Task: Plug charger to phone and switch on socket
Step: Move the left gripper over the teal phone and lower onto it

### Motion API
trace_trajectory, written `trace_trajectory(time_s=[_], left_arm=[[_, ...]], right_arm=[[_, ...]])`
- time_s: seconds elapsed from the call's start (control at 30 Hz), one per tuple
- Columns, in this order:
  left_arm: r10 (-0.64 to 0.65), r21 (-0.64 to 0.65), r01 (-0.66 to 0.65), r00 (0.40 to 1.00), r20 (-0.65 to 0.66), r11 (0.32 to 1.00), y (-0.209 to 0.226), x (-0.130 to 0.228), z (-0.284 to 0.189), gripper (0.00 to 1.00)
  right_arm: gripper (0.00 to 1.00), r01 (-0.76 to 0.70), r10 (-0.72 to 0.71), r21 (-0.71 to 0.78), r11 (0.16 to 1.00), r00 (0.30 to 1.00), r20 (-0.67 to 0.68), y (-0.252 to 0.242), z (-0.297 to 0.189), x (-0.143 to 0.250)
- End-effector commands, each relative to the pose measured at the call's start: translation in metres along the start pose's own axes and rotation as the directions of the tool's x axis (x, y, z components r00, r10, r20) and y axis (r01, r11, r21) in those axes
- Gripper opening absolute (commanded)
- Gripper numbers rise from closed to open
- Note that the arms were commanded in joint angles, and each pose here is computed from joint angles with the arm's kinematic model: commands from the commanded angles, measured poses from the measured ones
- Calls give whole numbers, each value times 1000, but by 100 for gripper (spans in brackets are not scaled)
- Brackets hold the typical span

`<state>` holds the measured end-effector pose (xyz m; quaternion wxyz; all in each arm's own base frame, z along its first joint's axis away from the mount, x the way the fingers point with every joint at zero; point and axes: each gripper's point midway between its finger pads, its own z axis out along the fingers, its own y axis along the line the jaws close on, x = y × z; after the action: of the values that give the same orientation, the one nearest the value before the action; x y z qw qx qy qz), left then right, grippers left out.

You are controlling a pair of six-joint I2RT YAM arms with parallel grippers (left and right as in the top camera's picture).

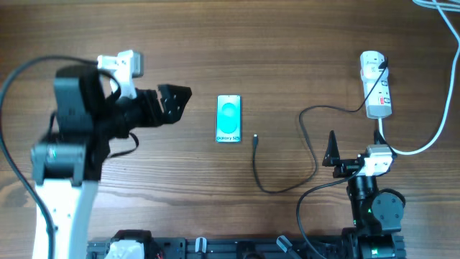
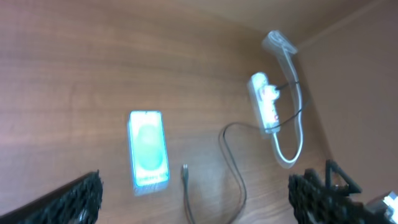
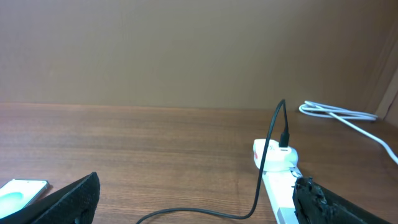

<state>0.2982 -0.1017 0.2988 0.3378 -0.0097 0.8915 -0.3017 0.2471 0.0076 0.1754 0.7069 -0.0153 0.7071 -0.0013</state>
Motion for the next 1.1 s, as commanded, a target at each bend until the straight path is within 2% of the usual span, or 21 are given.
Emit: trace_trajectory(time_s=[0.0,0.03,0.17,0.23,0.43,0.6,0.73,0.87,1.07], left_arm=[[69,-76,-70,998,-15,995,-13,-26,7,100],[78,-25,-79,996,-38,997,-25,-22,11,100],[70,20,-68,992,-106,997,-39,-7,25,100],[2,-23,-5,991,-136,1000,-40,1,36,100],[-24,-174,-17,973,-230,985,-38,16,63,100],[-50,-251,-47,930,-364,967,-48,9,90,99],[-112,-410,-109,871,-478,906,-21,24,119,100],[-132,-428,-136,832,-539,893,-7,43,164,100],[-151,-443,-149,807,-571,884,7,57,198,100]], right_arm=[[100,0,-1,21,1000,1000,12,-4,0,-2],[100,0,-1,21,1000,1000,12,-4,0,-2],[100,0,-1,21,1000,1000,12,-4,0,-2],[100,0,-1,21,1000,1000,12,-4,0,-2],[100,0,0,21,1000,1000,12,-4,0,-2],[100,1,-1,21,1000,1000,12,-4,0,-2],[100,0,0,21,1000,1000,12,-4,0,-2],[100,0,-1,21,1000,1000,12,-4,0,-2],[100,0,0,21,1000,1000,12,-4,0,-2]])
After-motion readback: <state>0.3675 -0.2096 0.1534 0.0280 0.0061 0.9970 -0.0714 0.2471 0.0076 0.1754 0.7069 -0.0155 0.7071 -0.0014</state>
